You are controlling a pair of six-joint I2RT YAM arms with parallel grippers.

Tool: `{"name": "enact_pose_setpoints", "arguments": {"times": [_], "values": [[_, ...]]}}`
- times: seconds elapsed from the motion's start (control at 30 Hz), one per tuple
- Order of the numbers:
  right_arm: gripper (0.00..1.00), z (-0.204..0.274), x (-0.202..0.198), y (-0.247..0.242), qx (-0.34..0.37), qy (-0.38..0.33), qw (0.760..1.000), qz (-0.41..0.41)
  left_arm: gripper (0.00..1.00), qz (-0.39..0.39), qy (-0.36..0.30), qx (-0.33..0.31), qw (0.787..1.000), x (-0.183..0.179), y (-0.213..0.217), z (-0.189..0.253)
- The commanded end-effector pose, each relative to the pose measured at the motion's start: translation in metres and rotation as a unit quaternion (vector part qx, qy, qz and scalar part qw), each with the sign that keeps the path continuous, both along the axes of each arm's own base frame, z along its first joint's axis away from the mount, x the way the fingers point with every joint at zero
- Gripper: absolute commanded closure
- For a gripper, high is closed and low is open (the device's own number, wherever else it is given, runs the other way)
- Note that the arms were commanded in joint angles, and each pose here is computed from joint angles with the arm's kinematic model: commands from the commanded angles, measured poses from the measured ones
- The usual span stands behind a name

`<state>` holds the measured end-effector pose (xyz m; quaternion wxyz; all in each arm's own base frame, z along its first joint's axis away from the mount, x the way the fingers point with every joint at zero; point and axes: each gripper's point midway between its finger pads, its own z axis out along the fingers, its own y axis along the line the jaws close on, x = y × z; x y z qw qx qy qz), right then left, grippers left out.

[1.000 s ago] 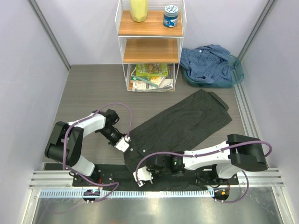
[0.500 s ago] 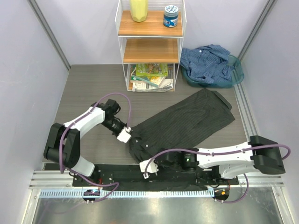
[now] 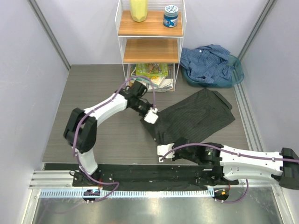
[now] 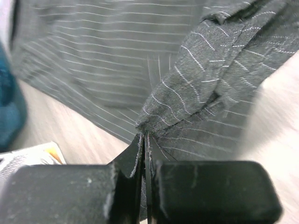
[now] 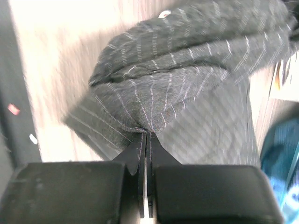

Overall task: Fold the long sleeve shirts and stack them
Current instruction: Fold the shirt

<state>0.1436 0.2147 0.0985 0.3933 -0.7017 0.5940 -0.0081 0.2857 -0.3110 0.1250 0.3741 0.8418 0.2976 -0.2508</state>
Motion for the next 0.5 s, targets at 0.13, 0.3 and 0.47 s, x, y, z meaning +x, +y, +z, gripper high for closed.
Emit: {"name": "enact_pose_setpoints", "arguments": {"times": [0.13,0.3,0.47], "values": [[0.99,-0.018,0.022,-0.076,-0.081,-0.002,0.994,-0.067,1.00,0.073,0.002,-0.050,0.996,0.059,-0.099,-0.002],[0.99,-0.033,0.022,-0.097,-0.103,0.016,0.991,-0.085,1.00,0.083,-0.003,-0.051,0.995,0.072,-0.124,-0.017],[0.99,-0.056,0.018,-0.108,-0.145,0.069,0.982,-0.102,0.98,0.118,-0.002,-0.024,0.993,0.083,-0.134,-0.047]]}}
